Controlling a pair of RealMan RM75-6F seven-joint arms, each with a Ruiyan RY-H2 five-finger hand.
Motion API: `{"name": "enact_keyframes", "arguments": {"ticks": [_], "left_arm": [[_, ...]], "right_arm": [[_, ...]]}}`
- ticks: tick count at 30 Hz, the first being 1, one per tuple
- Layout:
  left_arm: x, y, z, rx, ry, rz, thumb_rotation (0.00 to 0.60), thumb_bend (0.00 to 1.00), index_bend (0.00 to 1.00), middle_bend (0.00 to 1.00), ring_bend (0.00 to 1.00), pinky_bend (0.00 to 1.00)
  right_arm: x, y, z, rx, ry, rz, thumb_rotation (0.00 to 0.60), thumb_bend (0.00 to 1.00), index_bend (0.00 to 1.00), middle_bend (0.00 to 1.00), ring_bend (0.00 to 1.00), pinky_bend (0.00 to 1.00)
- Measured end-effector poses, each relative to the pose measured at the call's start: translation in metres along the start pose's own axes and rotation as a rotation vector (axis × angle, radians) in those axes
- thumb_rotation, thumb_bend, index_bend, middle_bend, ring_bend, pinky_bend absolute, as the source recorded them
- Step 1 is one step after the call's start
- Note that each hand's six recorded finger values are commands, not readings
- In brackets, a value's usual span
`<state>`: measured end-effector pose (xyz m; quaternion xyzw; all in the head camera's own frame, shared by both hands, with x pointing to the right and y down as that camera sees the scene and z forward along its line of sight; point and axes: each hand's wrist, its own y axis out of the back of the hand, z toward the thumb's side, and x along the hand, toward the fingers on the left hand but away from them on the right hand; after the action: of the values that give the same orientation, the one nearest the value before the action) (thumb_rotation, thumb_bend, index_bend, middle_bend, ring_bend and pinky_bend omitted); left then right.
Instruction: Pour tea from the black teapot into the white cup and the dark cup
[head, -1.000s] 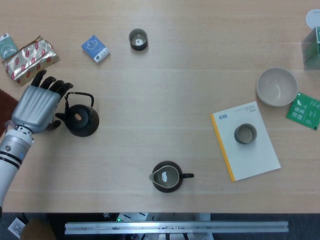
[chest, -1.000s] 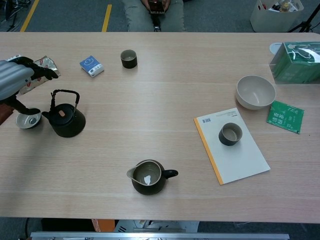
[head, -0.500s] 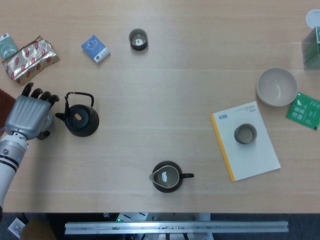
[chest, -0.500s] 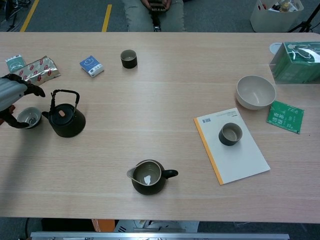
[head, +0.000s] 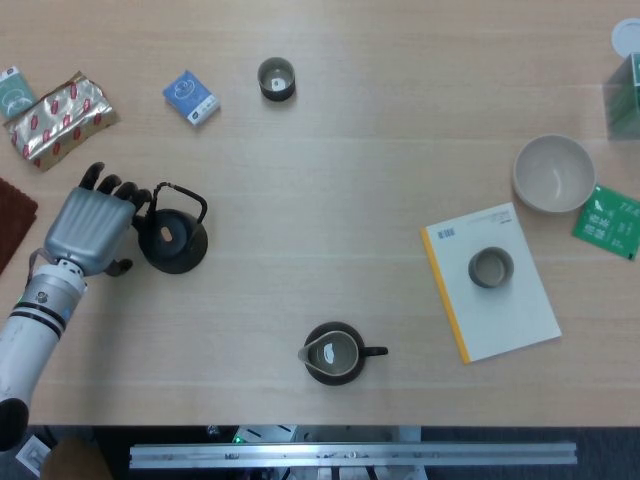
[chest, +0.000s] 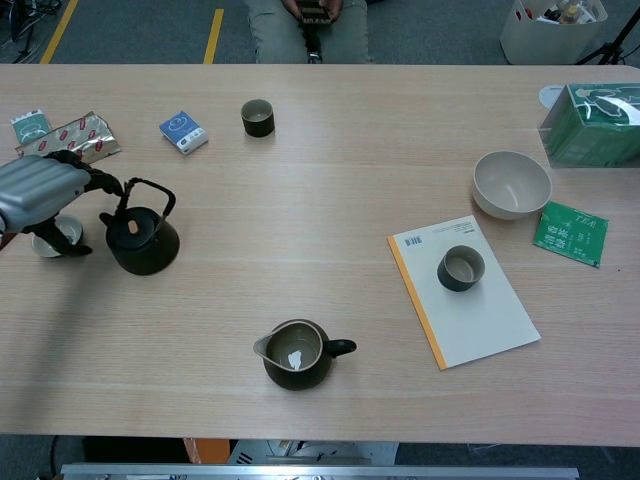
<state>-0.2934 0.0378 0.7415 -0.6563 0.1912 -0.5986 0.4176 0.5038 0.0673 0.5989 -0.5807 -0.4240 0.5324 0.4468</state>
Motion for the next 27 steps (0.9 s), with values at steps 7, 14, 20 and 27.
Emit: {"name": "enact_keyframes", "arguments": {"ticks": [7,14,20,27], "left_arm": [[0.001,0.004,0.023,0.004,-0.06,0.004,0.57,0.17,0.22,0.24,0.18,0.07],[-0.004,0.013,0.042,0.008,-0.117,0.038,0.57,0.17,0.17,0.23,0.18,0.07],[-0.01,0.019,0.05,-0.059,-0.145,0.049,0.6,0.17,0.01,0.11,0.11,0.07],[-0.01,0.026,0.059,-0.104,-0.159,0.095,0.6,0.17,0.0,0.0,0.02,0.07]], "right_arm": [[0.002,-0.001,-0.004,-0.007,-0.009,0.0,0.6,0.12,0.36,0.32,0.18,0.22],[0.005,-0.002,-0.009,-0.012,-0.02,-0.002,0.6,0.12,0.36,0.32,0.18,0.22],[0.005,-0.004,-0.01,-0.016,-0.018,0.0,0.6,0.12,0.36,0.32,0.18,0.22],[0.004,-0.004,-0.009,-0.018,-0.013,0.0,0.6,0.12,0.36,0.32,0.18,0.22]]}}
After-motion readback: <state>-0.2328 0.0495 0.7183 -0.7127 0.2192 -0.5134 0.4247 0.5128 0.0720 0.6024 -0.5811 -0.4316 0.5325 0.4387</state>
